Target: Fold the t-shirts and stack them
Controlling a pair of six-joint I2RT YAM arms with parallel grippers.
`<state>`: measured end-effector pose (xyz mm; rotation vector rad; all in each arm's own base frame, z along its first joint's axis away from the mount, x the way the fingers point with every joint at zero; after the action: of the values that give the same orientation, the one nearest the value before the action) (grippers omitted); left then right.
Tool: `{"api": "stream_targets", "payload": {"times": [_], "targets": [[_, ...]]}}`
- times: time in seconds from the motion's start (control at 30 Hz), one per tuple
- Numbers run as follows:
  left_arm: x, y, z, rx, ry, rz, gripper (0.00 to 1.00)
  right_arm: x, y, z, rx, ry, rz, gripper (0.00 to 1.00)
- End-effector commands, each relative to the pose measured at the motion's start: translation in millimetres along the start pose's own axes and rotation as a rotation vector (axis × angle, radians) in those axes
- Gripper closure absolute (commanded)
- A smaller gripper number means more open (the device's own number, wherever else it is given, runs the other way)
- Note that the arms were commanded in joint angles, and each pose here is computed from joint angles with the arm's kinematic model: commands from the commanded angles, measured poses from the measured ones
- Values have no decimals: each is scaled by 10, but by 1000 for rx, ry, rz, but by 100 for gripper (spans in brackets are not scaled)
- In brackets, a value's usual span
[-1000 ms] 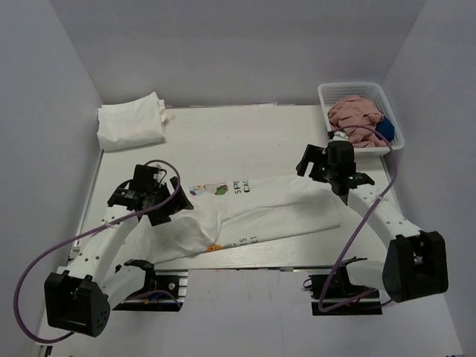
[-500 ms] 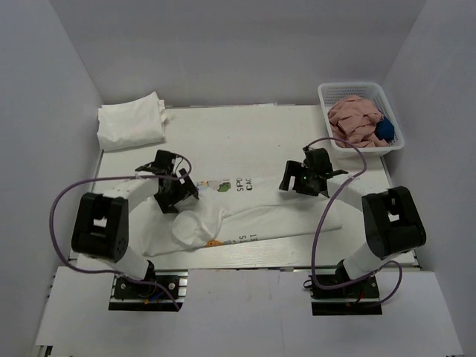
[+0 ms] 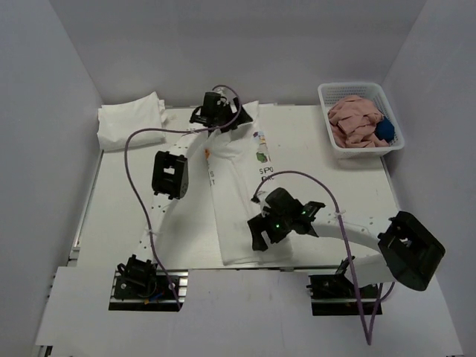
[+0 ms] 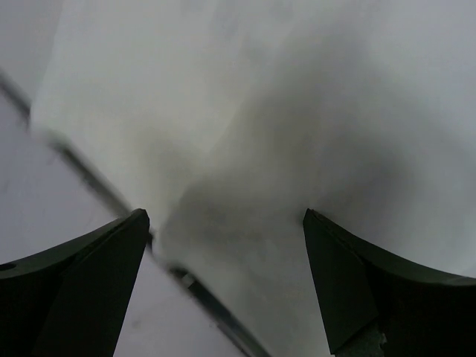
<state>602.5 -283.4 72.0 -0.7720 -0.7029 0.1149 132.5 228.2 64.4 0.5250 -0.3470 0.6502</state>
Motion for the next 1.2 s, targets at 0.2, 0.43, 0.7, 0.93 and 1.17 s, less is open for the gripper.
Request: {"api": "stream_targets", "payload": {"times": [0.2,0.43,0.7,0.93,1.17], "targets": [[-196,-170,-459,-231,-95,108,0,-187,588,236,291,-8,329,10],[271,-429,-167,-163,-248,39,0,24,572,371,220,-152,316,10],[1276,-1543,1033,-213,-523,-216,0,440,320,790,-47,-522,21,10],[1381,-1967,2327,-58,-549,-296,0,284,194,877,-58,-619,-126,10],[-501,-1025,2921,83,-210,-70,0,-95,207,524,-85,-228,-126,10]]}}
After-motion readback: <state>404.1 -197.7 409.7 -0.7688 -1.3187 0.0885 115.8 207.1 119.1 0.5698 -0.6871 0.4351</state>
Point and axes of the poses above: each gripper's point midway between its finger pads, its own z axis back along the fingers, its own y axis along the line the jaws close on, x = y × z, the point moved 4 cm from there along z, back along the fingers, and after that the axes turned 2 degrees about z, right-handed, at the moved point
